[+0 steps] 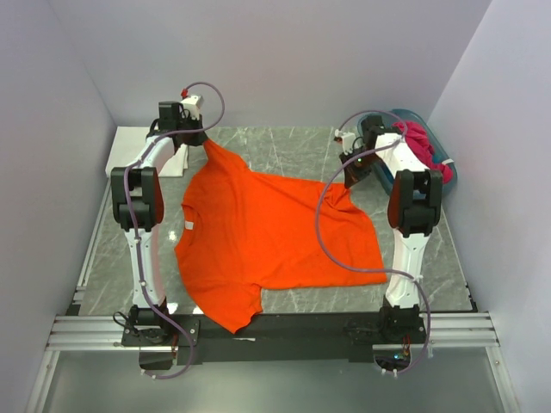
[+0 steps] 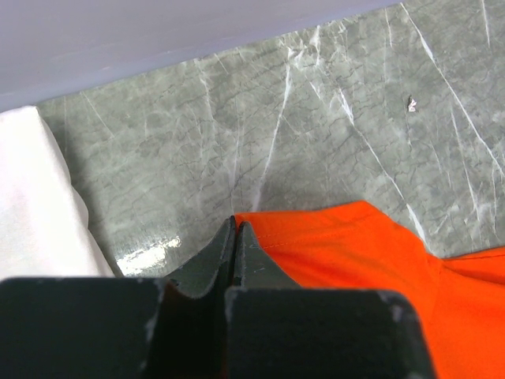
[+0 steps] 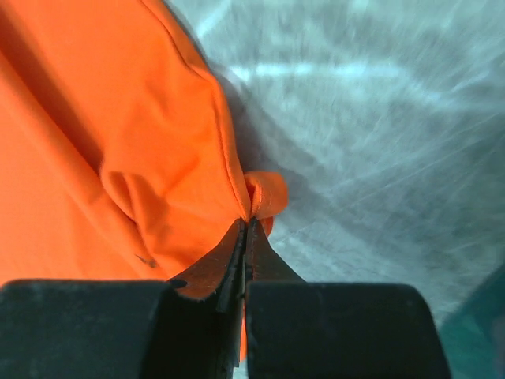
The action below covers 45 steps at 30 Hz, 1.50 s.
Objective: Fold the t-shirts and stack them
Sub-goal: Flatten the tshirt out
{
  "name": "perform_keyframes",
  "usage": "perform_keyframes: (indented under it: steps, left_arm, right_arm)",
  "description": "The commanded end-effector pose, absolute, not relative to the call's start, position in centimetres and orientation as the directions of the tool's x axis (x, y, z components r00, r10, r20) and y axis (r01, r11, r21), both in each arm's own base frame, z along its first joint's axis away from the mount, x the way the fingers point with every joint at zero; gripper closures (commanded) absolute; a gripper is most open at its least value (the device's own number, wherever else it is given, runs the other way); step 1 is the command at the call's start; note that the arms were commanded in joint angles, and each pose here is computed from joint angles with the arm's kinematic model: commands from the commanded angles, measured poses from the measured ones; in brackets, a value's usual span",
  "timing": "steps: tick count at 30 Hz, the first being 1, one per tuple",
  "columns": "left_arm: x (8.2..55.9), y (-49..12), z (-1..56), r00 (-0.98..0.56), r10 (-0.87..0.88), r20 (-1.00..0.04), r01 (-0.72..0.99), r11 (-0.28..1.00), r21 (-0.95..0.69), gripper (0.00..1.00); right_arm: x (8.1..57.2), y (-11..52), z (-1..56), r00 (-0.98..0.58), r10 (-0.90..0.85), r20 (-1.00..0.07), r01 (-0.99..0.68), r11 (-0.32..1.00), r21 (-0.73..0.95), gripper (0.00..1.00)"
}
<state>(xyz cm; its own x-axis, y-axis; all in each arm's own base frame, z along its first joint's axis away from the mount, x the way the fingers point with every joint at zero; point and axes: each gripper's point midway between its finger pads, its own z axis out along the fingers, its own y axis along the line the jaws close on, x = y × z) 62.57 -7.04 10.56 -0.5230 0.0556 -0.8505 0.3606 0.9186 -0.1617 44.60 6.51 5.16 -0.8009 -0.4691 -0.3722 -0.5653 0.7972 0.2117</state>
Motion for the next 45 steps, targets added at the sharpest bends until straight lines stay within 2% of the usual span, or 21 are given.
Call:
perform_keyframes:
  steps: [1,4,7,10,13,17,23,27,28,33,41,45]
  left_arm:
    - [62.9,-7.1,14.8,-0.452,0.042,-0.891,0.379,0.913,-0.15,1.0]
    - [62.8,-7.1,14.8,-0.453,0.043,-0.89,0.378,0.914,-0.148,1.0]
    - [62.8,-7.1,14.8,-0.453,0.044,-0.891,0.378,0.914,-0.147,1.0]
    - [62.8,-7.0,14.7,-0.454,0.046,-0.89,0.379,0.914,-0.146,1.0]
    - [62.8,-7.1,14.9,-0.45,0.044,-0.892,0.383,0.912,-0.148,1.0]
    - [62.8,-7.2,14.8,-0.452,0.043,-0.891,0.384,0.911,-0.151,1.0]
    - [62.6,-7.2,14.9,-0.452,0.042,-0.891,0.383,0.911,-0.152,1.0]
    - [62.6,-7.2,15.2,-0.448,0.041,-0.893,0.384,0.911,-0.151,1.0]
    - [62.6,-7.2,15.2,-0.45,0.041,-0.892,0.384,0.911,-0.151,1.0]
    - [62.5,-7.2,15.0,-0.453,0.043,-0.89,0.384,0.911,-0.151,1.0]
    - [62.6,-7.2,14.4,-0.46,0.042,-0.887,0.381,0.912,-0.155,1.0]
    - [62.7,-7.2,14.4,-0.462,0.039,-0.886,0.382,0.91,-0.159,1.0]
  right_arm:
    - [46.5,8.8,9.9,-0.734,-0.493,-0.467,-0.604,0.788,0.119,1.0]
    - [46.7,11.0,10.0,-0.706,-0.533,-0.465,-0.629,0.774,0.069,0.93]
    - [45.6,13.5,10.3,-0.688,-0.553,-0.471,-0.666,0.738,0.106,0.74]
    - [45.0,14.8,11.5,-0.676,-0.528,-0.514,-0.679,0.718,0.156,0.7]
    - [45.6,13.8,12.8,-0.673,-0.484,-0.56,-0.658,0.737,0.154,0.57]
    - [46.0,11.7,13.7,-0.677,-0.455,-0.579,-0.635,0.758,0.147,0.53]
    - [44.8,9.6,11.8,-0.634,-0.561,-0.532,-0.709,0.696,0.112,0.51]
    - [43.2,10.3,10.5,-0.502,-0.682,-0.532,-0.846,0.515,0.139,0.49]
    - [43.0,10.3,10.4,-0.413,-0.728,-0.548,-0.896,0.432,0.103,0.48]
    - [42.7,10.6,10.9,-0.175,-0.789,-0.588,-0.974,0.227,-0.015,0.46]
    - [43.4,10.7,10.4,0.025,-0.835,-0.55,-0.985,0.073,-0.154,0.46]
    - [43.0,11.1,9.8,0.201,-0.832,-0.517,-0.966,-0.08,-0.246,0.43]
